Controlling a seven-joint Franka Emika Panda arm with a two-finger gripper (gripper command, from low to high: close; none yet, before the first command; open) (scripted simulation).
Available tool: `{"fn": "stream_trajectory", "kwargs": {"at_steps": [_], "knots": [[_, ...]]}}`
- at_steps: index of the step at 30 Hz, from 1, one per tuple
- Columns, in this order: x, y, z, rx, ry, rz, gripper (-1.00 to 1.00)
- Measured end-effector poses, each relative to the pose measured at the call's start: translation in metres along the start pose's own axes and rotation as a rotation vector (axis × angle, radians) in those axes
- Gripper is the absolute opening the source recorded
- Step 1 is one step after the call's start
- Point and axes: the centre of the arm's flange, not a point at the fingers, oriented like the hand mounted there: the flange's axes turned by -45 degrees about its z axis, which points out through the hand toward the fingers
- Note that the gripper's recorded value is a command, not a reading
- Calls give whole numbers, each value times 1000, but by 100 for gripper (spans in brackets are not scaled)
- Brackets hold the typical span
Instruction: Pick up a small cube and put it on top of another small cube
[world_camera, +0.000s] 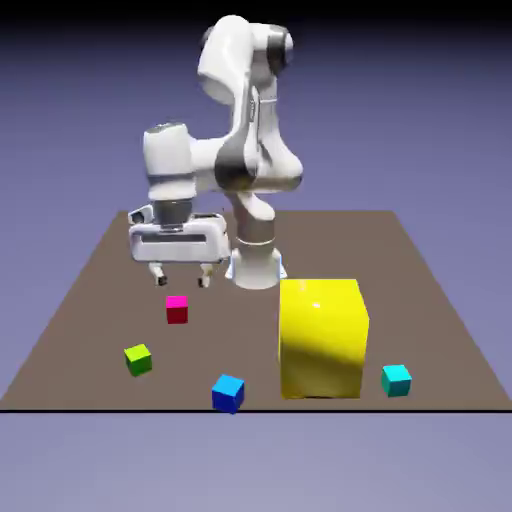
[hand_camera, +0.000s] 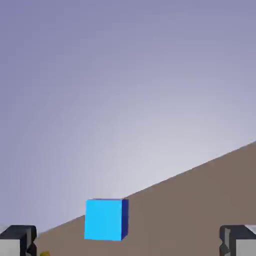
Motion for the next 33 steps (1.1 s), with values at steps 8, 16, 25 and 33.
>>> {"fn": "stream_trajectory", "kwargs": {"at_steps": [8,16,25,33], "knots": [[50,75,47,26,-259,231,0],[80,148,88,60,-482,416,0],[94,207,134,91,-722,543,0],[88,233,185,101,-968,582,0]]}}
